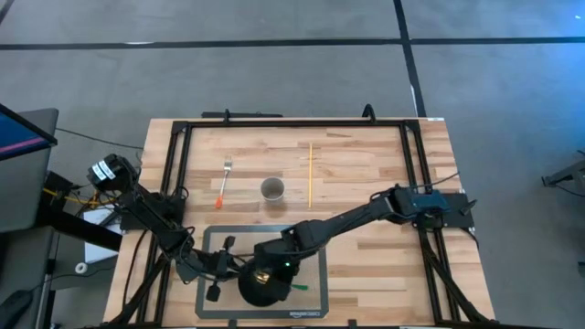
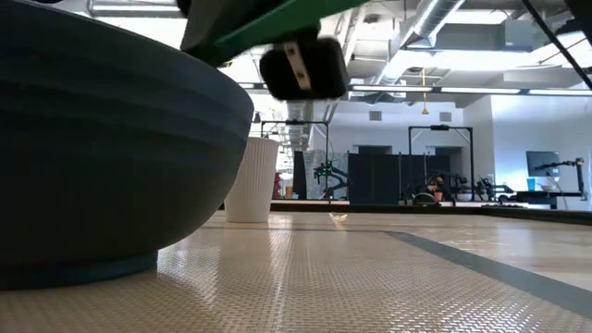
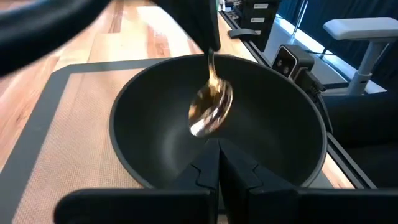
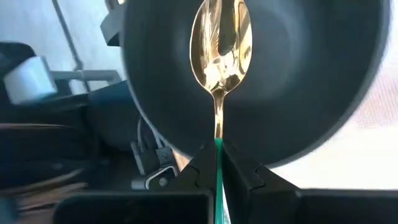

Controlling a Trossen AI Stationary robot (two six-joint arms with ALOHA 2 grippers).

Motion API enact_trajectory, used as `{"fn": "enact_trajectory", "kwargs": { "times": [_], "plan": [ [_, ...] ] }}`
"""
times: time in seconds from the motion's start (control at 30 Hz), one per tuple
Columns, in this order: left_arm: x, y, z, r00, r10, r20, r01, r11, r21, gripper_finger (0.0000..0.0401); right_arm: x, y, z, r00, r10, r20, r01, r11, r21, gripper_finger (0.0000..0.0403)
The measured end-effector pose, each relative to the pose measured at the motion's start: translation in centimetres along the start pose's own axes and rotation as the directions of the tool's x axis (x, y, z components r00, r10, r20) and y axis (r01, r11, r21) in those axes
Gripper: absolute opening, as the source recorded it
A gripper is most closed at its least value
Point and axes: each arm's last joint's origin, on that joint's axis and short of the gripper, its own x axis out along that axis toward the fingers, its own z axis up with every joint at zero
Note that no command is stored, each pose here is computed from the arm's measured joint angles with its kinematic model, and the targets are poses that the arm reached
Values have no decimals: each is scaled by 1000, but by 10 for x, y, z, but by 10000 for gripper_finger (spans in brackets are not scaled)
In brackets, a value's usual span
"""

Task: Pick & Place Utensil
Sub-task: Put the green spoon into the black bowl

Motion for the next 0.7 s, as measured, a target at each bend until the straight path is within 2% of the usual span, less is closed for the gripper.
{"fn": "enact_trajectory", "kwargs": {
  "times": [0.2,0.53,0.7],
  "plan": [
    [0,0,0,1000,6,2,-6,1000,1,3,13,-16,9,996,29,-83,-24,998,58,4],
    [0,0,0,1000,5,1,-5,1000,-1,4,-3,-38,34,998,49,-40,-44,994,105,10],
    [0,0,-1,1000,8,-5,-8,1000,3,4,-4,-39,36,998,61,-34,-59,996,67,11]
  ]
}}
